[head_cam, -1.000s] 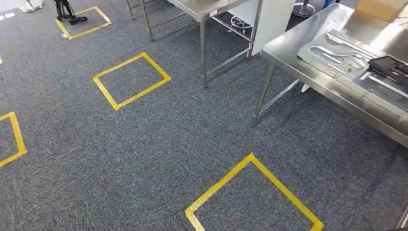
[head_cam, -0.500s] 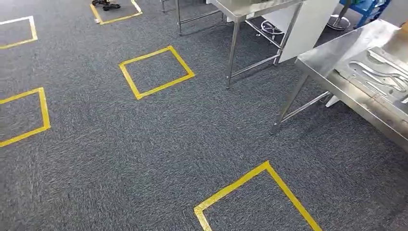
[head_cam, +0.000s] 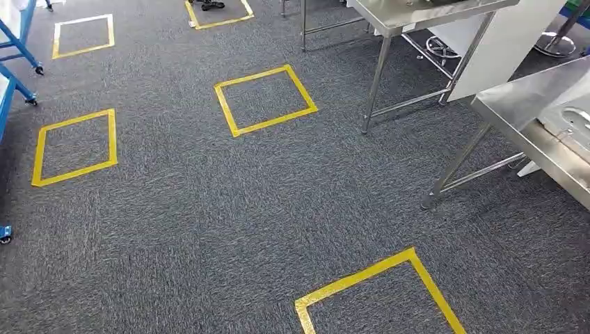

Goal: Take the parts from the cabinet and place them on the table.

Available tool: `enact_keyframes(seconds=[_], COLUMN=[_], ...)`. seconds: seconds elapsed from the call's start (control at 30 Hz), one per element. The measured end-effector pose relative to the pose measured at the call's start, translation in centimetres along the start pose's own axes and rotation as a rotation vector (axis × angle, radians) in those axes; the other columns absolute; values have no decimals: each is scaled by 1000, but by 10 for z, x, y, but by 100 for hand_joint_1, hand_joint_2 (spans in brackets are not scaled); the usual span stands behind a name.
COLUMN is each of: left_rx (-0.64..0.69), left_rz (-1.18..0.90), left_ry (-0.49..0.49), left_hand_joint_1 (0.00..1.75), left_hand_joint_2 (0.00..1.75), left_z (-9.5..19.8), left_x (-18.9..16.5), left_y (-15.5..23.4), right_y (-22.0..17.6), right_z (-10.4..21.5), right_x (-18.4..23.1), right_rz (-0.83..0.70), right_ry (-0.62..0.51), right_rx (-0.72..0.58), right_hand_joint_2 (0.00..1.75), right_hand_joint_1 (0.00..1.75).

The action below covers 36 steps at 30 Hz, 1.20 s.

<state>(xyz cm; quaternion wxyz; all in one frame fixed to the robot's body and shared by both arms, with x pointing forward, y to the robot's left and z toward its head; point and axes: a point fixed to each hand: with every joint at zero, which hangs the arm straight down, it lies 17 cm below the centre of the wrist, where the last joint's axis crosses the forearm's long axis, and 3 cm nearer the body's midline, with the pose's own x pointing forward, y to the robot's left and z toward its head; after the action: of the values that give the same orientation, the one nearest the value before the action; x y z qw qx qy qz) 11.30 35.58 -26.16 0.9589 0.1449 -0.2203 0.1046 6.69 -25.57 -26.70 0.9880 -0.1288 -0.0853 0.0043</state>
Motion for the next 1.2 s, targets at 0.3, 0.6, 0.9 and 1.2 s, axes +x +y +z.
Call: enact_keyframes(seconds=[0.3,0.6,0.9,1.2], left_rx=[-19,-26,-41,-34], left_rz=[-33,-64,-75,-85], left_ry=[8,0,-6,-6], left_hand_joint_1=[0,0,0,0], left_hand_joint_2=[0,0,0,0], left_z=[-1,0,2,2], left_x=[0,-2,-4,-5], left_y=[-1,-1,-6,-5], right_y=[-1,-5,-7,-1], right_z=[0,-1,-2,0], right_x=[-2,-4,-5,-13], right_rz=[-5,-31,-39,-49], right_ry=[8,17,24,49], right_rx=[-3,-14,-23,-12], right_hand_joint_2=[0,0,0,0], right_hand_joint_1=[0,0,0,0])
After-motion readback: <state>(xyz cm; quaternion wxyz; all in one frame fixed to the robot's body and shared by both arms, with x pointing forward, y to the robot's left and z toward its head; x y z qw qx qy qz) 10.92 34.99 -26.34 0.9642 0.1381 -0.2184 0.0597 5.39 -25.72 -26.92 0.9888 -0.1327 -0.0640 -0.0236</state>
